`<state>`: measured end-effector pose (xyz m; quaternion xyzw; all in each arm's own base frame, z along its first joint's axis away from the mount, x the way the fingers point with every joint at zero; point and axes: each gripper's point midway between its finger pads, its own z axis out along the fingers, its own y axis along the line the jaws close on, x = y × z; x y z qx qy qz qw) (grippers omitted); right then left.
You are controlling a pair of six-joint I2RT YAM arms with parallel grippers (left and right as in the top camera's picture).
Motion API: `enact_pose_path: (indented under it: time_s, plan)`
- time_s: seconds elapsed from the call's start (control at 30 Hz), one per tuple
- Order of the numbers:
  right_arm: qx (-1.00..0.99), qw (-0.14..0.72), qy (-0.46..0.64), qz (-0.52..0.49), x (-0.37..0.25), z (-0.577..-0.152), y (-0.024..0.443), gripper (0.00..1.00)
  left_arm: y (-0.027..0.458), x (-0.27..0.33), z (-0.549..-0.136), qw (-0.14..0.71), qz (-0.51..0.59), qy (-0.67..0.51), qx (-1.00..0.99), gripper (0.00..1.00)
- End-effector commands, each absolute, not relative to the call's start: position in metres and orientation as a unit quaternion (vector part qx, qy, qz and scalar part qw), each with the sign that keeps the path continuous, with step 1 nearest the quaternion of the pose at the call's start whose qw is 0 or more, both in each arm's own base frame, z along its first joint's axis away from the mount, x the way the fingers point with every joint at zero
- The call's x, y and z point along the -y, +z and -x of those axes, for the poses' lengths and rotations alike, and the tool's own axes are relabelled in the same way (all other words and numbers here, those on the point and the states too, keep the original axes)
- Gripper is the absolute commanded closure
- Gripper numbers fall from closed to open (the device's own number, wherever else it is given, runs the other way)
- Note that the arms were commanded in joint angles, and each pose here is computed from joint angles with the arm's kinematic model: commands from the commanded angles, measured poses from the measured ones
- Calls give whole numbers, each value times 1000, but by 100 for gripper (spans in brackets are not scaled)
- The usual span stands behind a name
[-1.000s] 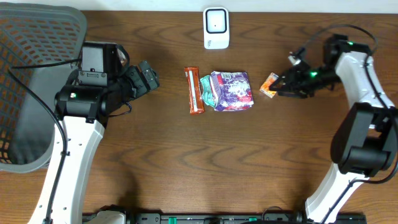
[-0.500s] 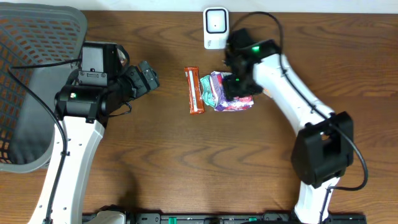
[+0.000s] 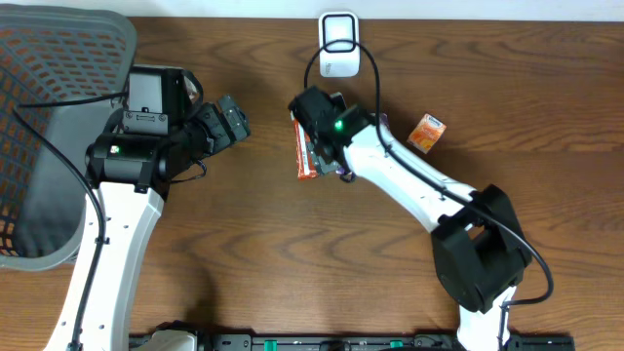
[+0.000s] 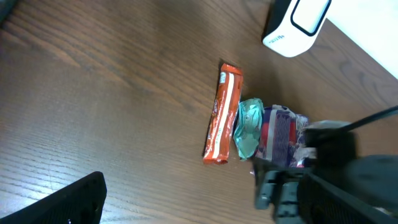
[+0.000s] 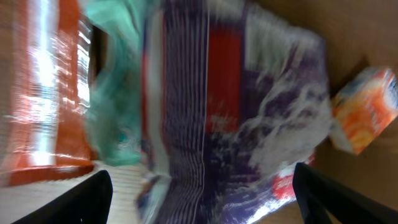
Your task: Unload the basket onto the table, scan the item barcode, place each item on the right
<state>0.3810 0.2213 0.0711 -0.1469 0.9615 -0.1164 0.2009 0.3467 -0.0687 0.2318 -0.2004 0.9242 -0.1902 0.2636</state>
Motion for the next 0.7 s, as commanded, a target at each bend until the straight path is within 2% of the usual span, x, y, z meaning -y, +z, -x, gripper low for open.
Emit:
enact_pose_path:
  time_s: [0.0,0.1,0.17,0.23,0.27,0.3,0.43,0.67]
  plan:
    - [-951,214,-180,132,-196,-374,52,13,234,67,-347,266,202,-191,-923,2]
    - [-950,213,-188,133,-191,-370,42,24,234,67,-347,266,202,-191,-923,2]
    - [-950,215,-187,129,-189,-372,41,42,234,67,-347,266,202,-191,-923,2]
    - [-950,219,-184,125,-189,-376,44,65,234,67,-347,266,202,-191,-923,2]
    - [-951,219,-182,123,-189,-377,46,85,234,68,-347,266,202,-191,-923,2]
    - [-954,213,-170,124,-191,-380,54,99,234,68,-347,266,202,-191,-923,2]
    - [-969,196,-91,121,-204,-391,86,99,234,67,-347,266,202,-191,-923,2]
    - [-947,147,245,150,-227,-406,161,99,234,67,-347,266,202,-191,-923,2]
